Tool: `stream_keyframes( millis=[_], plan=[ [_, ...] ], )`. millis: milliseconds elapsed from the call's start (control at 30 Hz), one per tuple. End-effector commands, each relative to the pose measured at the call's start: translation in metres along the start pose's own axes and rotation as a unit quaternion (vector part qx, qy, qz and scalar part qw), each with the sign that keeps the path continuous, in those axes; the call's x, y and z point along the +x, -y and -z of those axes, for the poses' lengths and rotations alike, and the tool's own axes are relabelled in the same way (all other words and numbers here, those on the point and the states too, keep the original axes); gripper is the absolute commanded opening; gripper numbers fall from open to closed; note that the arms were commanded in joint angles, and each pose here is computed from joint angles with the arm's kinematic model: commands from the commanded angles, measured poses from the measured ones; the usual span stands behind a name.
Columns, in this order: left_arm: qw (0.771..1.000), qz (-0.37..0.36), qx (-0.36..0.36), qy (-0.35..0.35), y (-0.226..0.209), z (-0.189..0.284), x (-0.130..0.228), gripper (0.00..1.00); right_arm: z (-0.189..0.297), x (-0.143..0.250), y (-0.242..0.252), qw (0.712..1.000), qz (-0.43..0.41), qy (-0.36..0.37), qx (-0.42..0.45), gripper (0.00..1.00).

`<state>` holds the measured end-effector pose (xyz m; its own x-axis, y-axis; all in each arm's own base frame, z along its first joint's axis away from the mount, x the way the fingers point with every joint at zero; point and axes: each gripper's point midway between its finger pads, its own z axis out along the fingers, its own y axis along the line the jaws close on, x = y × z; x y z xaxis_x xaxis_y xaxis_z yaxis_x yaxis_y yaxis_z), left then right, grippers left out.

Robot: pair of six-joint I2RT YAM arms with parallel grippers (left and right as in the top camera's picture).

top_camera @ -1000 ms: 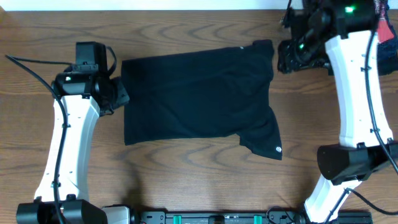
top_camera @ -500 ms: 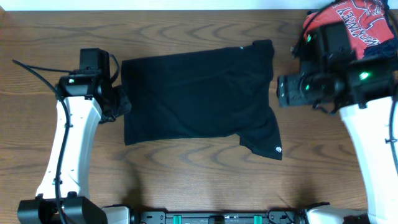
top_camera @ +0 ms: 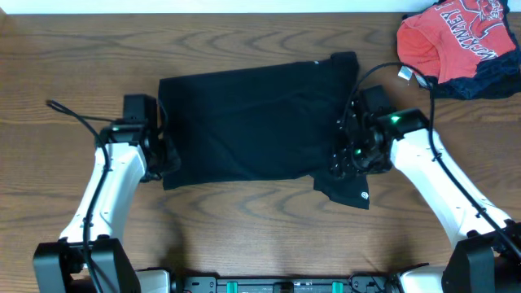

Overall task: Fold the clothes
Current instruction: 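Grasp the shirt's bottom edge with both grippers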

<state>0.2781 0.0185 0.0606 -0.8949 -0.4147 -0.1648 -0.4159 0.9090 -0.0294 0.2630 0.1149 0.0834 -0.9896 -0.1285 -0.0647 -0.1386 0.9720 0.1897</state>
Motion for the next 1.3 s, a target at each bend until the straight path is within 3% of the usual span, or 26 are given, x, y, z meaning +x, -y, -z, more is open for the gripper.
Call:
stream_keyframes(
  millis=[0, 433, 767, 1267],
  plan=[
    [1.000, 0.000, -0.010, -0.018, -0.008, -0.017, 0.016, 0.44, -0.005, 0.010, -0.012, 1.000, 0.007, -0.004, -0.013, 0.70],
    [1.000, 0.001, -0.006, -0.008, -0.012, -0.047, 0.030, 0.43, -0.033, 0.038, -0.030, 0.999, 0.024, -0.032, -0.009, 0.66],
    [1.000, -0.001, 0.002, 0.008, -0.007, -0.065, 0.019, 0.43, -0.037, 0.044, -0.054, 0.997, 0.068, -0.027, -0.013, 0.66],
    [0.999, -0.005, 0.016, -0.029, 0.000, -0.089, 0.029, 0.31, -0.035, 0.055, -0.029, 0.997, 0.041, -0.045, 0.057, 0.64]
  ],
)
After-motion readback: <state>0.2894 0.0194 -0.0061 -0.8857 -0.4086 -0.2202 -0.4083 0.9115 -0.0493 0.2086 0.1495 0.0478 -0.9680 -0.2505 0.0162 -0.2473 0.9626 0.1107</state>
